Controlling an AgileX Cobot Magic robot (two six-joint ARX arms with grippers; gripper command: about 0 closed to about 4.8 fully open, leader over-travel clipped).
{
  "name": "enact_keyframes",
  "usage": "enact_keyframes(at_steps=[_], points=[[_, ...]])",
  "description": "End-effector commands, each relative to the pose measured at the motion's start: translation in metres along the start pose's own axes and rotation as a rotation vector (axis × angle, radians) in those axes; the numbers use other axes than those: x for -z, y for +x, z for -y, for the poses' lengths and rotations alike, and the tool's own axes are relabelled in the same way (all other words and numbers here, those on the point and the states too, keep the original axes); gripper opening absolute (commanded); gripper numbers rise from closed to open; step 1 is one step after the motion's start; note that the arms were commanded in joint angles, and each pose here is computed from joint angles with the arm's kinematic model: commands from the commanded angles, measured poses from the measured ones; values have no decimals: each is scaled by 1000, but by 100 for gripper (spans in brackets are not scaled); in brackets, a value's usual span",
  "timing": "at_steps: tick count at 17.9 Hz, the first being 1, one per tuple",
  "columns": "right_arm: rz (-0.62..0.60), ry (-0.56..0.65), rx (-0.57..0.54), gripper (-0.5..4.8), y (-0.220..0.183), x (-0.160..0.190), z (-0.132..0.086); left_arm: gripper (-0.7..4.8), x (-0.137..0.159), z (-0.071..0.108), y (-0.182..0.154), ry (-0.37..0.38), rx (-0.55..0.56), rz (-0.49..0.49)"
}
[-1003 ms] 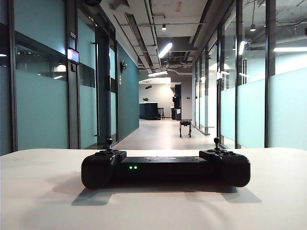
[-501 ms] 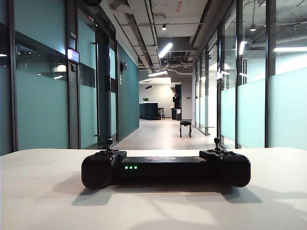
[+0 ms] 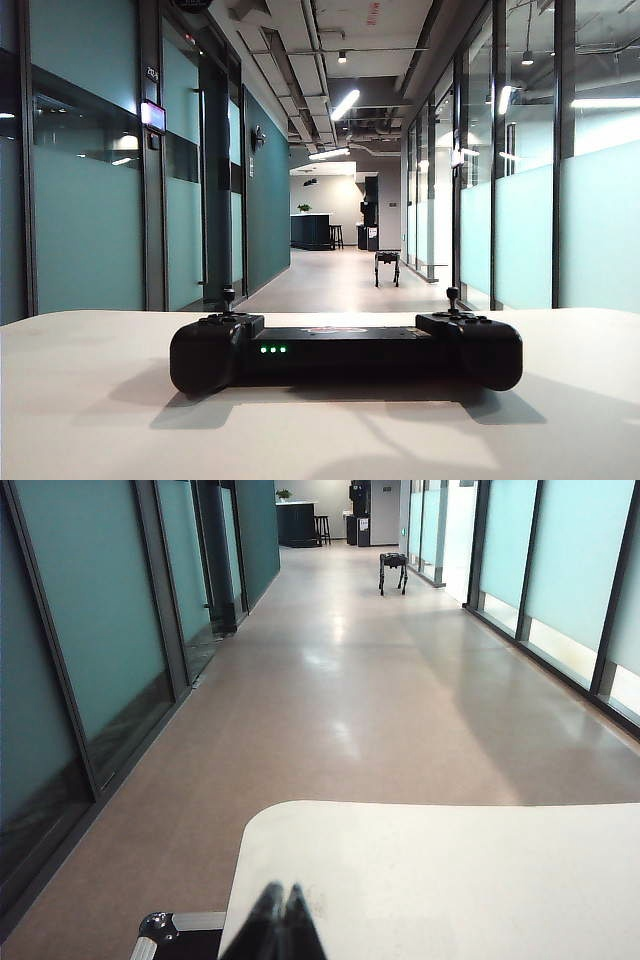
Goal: Push the left joystick on the remote control sitting on the white table forward to make the robot dog walk in a straight line until it approaches the door.
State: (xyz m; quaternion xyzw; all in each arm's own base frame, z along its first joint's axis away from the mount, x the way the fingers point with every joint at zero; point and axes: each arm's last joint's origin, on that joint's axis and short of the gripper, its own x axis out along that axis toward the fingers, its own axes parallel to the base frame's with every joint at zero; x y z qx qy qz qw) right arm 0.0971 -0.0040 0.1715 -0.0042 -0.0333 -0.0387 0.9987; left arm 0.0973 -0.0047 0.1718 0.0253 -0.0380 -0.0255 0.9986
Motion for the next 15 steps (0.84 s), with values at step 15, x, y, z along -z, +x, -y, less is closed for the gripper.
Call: enact_keyframes(at_steps=[15], points=[[6,16,-3,-5,0,1,0,-5,-2,0,0,0,-4,12]])
